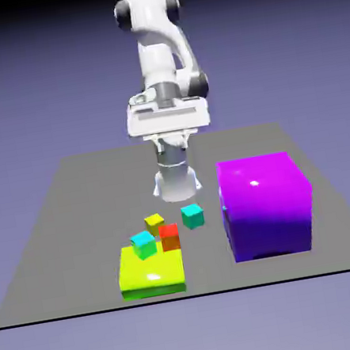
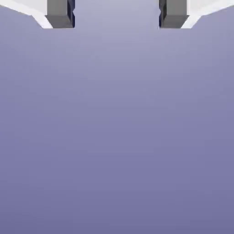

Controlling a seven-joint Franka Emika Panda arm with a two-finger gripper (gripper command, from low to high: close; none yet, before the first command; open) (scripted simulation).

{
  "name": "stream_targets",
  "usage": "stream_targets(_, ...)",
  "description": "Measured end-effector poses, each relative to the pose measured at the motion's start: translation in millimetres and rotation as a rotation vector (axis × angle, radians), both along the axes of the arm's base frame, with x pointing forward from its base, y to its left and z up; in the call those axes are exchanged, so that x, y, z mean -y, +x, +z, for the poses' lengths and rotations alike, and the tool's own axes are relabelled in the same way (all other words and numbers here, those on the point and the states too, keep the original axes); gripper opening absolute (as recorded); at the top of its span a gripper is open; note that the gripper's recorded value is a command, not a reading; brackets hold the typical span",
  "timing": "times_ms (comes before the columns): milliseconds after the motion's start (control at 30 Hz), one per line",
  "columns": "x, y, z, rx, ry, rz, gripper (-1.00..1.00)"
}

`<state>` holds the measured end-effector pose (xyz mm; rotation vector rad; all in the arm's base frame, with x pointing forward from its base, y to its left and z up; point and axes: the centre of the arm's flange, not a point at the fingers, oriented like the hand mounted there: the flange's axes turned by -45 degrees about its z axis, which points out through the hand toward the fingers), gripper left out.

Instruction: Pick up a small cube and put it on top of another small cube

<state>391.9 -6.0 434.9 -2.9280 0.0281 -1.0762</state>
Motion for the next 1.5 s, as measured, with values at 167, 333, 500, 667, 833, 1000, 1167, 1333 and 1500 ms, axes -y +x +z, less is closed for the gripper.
stream_targets(167, 34.4, -8.5, -96.0, -0.383, 0.228, -0.222, 0.00)
stream_targets(333, 53.2, -42.4, -180.6, -0.750, 0.448, -0.455, 0.00)
stream_targets(500, 58.7, -90.4, -245.1, -1.088, 0.667, -0.699, 0.00)
stream_targets(667, 55.6, -128.8, -279.8, -1.320, 0.840, -0.894, 0.00)
stream_targets(833, 33.2, -136.7, -318.3, -1.319, 0.846, -0.893, 0.00)
stream_targets(1000, 23.7, -143.2, -334.8, -1.318, 0.843, -0.896, -1.00)
stream_targets(1167, 46.5, -130.7, -295.7, -1.318, 0.848, -0.893, -1.00)
stream_targets(1333, 46.6, -124.1, -278.2, -1.318, 0.770, -0.843, -1.00)
stream_targets(1500, 99.8, -51.5, -214.2, -1.071, 0.926, -1.038, -1.00)
